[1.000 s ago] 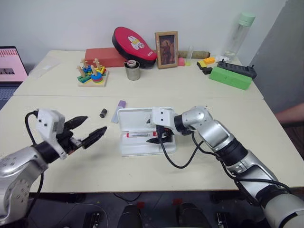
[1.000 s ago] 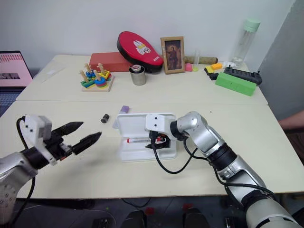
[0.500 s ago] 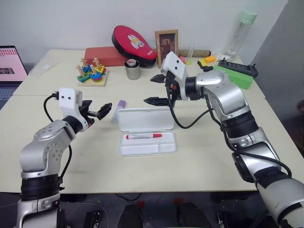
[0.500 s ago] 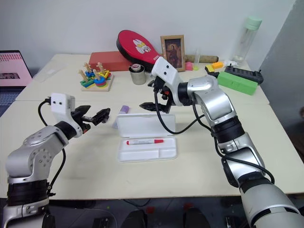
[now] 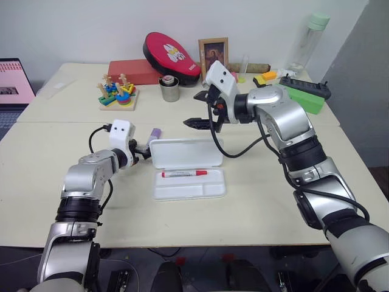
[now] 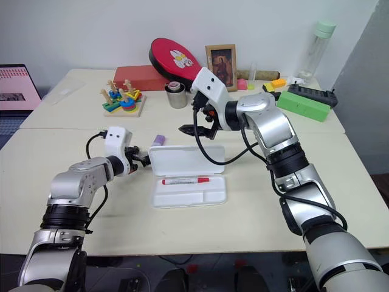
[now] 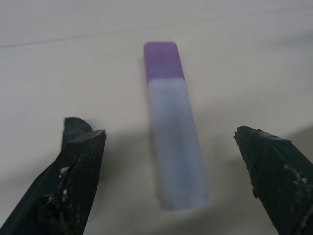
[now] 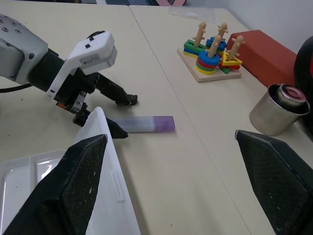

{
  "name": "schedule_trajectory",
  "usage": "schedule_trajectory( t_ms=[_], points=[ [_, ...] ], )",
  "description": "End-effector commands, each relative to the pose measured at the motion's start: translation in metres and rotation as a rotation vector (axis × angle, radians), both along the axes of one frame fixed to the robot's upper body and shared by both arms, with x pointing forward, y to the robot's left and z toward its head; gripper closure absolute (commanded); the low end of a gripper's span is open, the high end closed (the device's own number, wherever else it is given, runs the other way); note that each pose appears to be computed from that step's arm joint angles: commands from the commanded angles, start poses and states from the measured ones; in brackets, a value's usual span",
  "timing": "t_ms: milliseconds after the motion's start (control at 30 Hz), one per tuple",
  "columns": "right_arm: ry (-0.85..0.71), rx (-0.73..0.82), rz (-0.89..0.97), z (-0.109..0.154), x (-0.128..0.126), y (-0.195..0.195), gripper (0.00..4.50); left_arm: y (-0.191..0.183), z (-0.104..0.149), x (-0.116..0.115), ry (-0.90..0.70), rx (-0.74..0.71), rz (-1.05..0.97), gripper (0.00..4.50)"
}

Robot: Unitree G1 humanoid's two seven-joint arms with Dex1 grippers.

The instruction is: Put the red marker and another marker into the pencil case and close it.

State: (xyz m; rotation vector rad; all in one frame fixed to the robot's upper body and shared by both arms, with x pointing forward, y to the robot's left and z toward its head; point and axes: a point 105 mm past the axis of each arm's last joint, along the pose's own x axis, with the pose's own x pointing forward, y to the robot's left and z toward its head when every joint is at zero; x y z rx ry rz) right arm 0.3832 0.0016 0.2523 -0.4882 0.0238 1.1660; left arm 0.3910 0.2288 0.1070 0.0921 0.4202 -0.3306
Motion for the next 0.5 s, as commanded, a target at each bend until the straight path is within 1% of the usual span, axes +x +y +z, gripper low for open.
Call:
schedule_trajectory(
  t_ms=[33,133,233,267,300,400,433,500],
  points=[
    [-0.053,0.031,0.029,0.0182,-0.008,-0.0001,0.06,-0.0063,0.0035,0.0057,-0.02,0.037,-0.037,0.0],
    [-0.053,0.028,0.033,0.0176,-0.0094,0.0001,0.06,-0.0078,-0.0015,0.0079,-0.012,0.071,-0.04,0.0],
    [-0.054,0.031,0.032,0.0178,-0.0098,0.0,0.06,-0.0095,-0.0035,0.0095,-0.01,0.07,-0.041,0.0],
    [-0.054,0.031,0.032,0.0179,-0.01,-0.0001,0.0,-0.0098,-0.0038,0.0097,-0.01,0.068,-0.041,0.37],
    [-0.055,0.031,0.032,0.018,-0.0101,-0.0003,0.0,-0.01,-0.004,0.0098,-0.011,0.069,-0.042,0.42],
    [-0.054,0.03,0.037,0.0179,-0.0108,-0.0011,0.0,-0.01,-0.004,0.0101,-0.014,0.068,-0.043,1.04],
    [-0.053,0.03,0.041,0.0179,-0.0115,-0.0012,0.0,-0.0099,-0.004,0.01,-0.015,0.067,-0.044,1.34],
    [-0.05,0.033,0.05,0.0182,-0.0129,-0.001,0.0,-0.0099,-0.004,0.0099,-0.016,0.066,-0.044,1.65]
  ],
)
